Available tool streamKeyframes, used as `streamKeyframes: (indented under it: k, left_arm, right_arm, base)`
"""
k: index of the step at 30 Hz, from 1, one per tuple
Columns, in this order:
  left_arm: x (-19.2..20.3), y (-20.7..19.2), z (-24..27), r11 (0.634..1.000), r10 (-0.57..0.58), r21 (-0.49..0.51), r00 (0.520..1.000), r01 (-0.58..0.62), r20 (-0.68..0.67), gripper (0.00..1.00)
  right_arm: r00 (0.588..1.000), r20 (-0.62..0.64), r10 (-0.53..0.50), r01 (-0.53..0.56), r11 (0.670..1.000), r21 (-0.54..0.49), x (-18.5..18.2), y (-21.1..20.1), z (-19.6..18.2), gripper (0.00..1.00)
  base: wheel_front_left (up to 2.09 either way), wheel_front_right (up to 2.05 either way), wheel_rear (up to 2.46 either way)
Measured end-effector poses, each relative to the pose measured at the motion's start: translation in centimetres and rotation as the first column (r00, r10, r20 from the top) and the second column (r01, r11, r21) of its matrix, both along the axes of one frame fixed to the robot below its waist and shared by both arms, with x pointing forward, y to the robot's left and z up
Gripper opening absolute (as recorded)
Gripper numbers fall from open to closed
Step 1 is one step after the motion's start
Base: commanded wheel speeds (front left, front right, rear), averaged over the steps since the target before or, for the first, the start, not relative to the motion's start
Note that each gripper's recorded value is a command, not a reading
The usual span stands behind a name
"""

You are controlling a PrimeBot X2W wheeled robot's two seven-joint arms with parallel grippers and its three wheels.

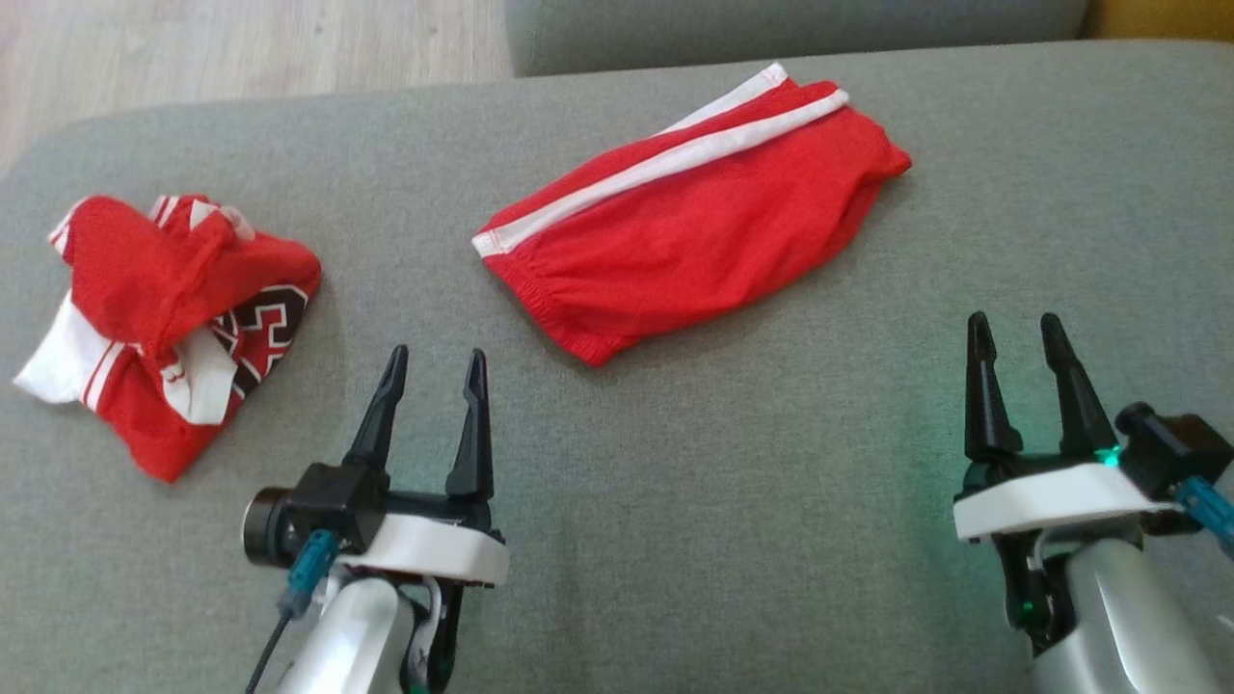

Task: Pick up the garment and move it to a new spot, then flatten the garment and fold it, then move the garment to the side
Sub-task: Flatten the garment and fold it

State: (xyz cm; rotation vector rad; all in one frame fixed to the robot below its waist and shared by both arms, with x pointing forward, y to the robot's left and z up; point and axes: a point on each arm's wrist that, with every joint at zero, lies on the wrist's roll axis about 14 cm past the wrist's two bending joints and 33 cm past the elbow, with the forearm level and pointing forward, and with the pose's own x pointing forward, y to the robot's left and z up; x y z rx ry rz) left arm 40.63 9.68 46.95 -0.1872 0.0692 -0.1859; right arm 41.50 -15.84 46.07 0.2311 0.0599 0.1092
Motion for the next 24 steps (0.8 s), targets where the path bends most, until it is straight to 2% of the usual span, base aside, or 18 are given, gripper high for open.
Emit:
streamKeyframes:
  k: [6,12,18,21,24]
  left_arm:
    - [1.1,0.3,-0.8,1.000,0.000,0.012,1.000,0.000,-0.011,1.00]
    - [3.2,0.6,-1.4,1.000,-0.001,0.014,1.000,0.001,-0.012,1.00]
    - [4.4,2.0,-2.8,0.999,0.025,0.030,0.999,-0.023,-0.041,1.00]
    - [4.4,2.3,-3.6,0.999,0.036,0.026,0.997,-0.034,-0.066,1.00]
    - [4.3,2.7,-4.1,0.998,0.051,0.028,0.995,-0.049,-0.083,1.00]
  right_arm:
    - [0.999,0.004,0.044,-0.044,0.999,-0.033,2.5,1.1,-0.1,1.00]
    - [0.998,-0.030,0.053,-0.056,0.994,-0.096,9.1,-0.1,0.4,1.00]
    - [0.982,-0.178,0.066,-0.087,0.990,-0.111,15.4,0.3,-1.9,1.00]
    - [0.955,-0.285,0.086,-0.114,0.990,-0.082,16.9,1.3,-4.7,1.00]
    - [0.918,-0.384,0.099,-0.149,0.983,-0.103,17.3,1.7,-7.7,1.00]
  base:
    - [0.00,0.00,0.00]
    - [0.00,0.00,0.00]
    - [0.00,0.00,0.00]
    - [0.00,0.00,0.00]
    - [0.00,0.00,0.00]
